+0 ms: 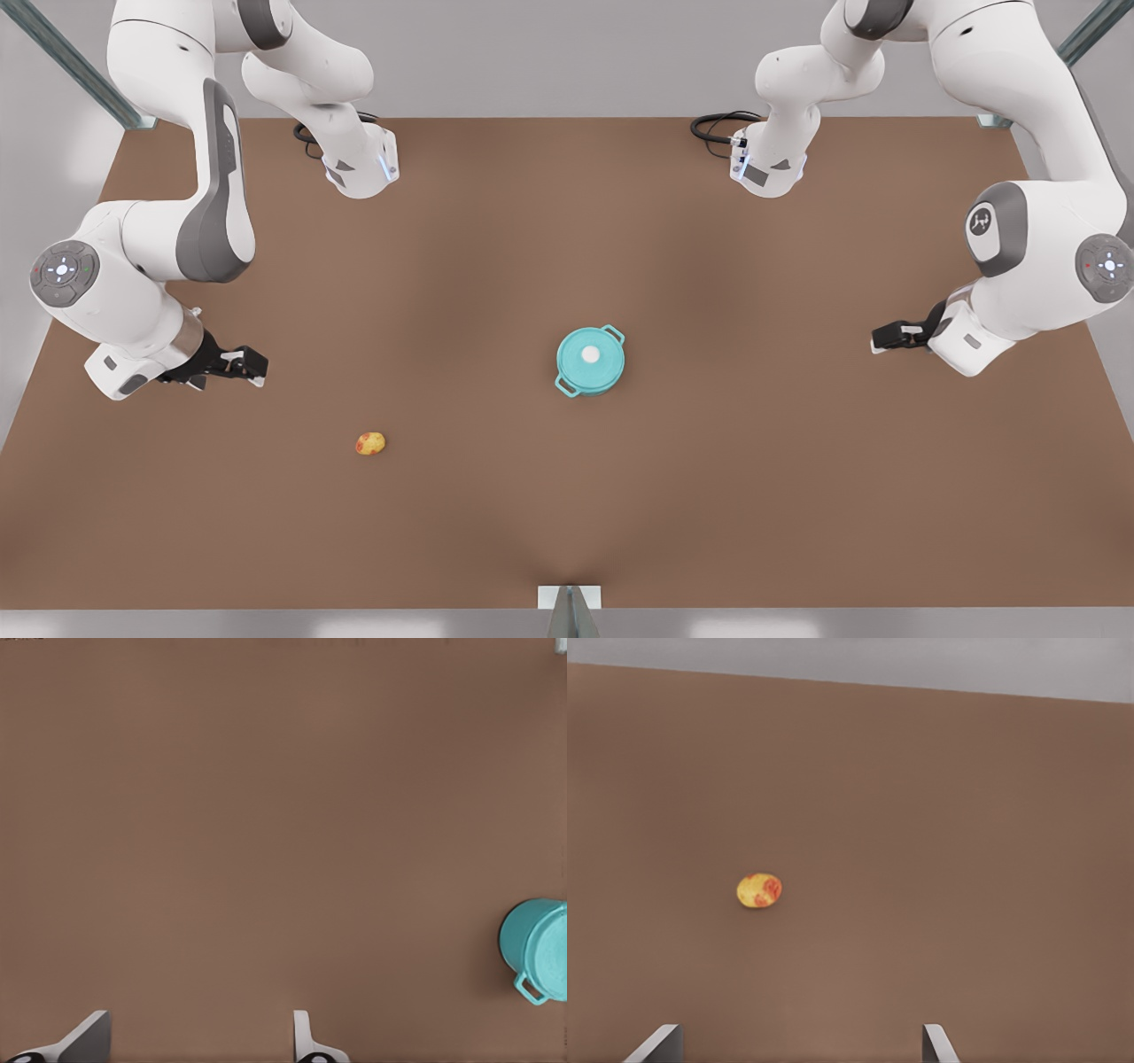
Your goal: Open the pot lid and put the potato into the pot
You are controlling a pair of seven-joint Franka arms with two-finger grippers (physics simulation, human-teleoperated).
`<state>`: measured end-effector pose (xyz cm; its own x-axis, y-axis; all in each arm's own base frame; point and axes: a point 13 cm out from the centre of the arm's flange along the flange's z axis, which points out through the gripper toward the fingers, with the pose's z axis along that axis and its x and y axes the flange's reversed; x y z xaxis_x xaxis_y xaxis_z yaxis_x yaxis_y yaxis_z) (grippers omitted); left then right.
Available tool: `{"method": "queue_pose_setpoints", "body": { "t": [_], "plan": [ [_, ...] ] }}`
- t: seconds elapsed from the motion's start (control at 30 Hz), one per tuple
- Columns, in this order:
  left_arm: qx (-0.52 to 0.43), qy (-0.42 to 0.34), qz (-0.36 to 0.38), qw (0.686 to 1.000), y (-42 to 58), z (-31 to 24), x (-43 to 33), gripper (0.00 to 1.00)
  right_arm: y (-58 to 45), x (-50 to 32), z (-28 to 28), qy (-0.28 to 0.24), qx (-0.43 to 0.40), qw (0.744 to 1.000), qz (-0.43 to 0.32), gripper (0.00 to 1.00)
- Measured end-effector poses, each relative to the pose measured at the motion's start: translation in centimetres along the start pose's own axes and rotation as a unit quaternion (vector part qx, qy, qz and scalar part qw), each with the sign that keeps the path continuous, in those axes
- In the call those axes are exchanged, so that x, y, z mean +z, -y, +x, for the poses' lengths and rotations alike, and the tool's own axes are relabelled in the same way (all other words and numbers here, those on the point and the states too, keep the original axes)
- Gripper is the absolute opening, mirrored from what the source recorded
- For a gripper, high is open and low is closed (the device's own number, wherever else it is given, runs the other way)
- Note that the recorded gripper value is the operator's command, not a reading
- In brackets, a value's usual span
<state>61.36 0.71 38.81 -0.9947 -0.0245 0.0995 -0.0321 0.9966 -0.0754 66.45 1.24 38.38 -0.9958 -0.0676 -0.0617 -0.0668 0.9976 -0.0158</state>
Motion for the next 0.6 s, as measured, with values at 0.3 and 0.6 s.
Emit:
{"method": "queue_pose_setpoints", "body": {
  "t": [0.3,0.6],
  "plan": [
    [0.245,-0.060,-0.021,0.967,34.8,12.9,5.6,1.00,-2.3,1.5,0.0,-0.013,0.051,0.998,-0.016,1.00],
    [0.183,-0.063,-0.096,0.976,43.1,17.3,24.1,1.00,-9.0,7.6,-0.4,-0.047,0.172,0.984,-0.022,1.00]
  ]
}}
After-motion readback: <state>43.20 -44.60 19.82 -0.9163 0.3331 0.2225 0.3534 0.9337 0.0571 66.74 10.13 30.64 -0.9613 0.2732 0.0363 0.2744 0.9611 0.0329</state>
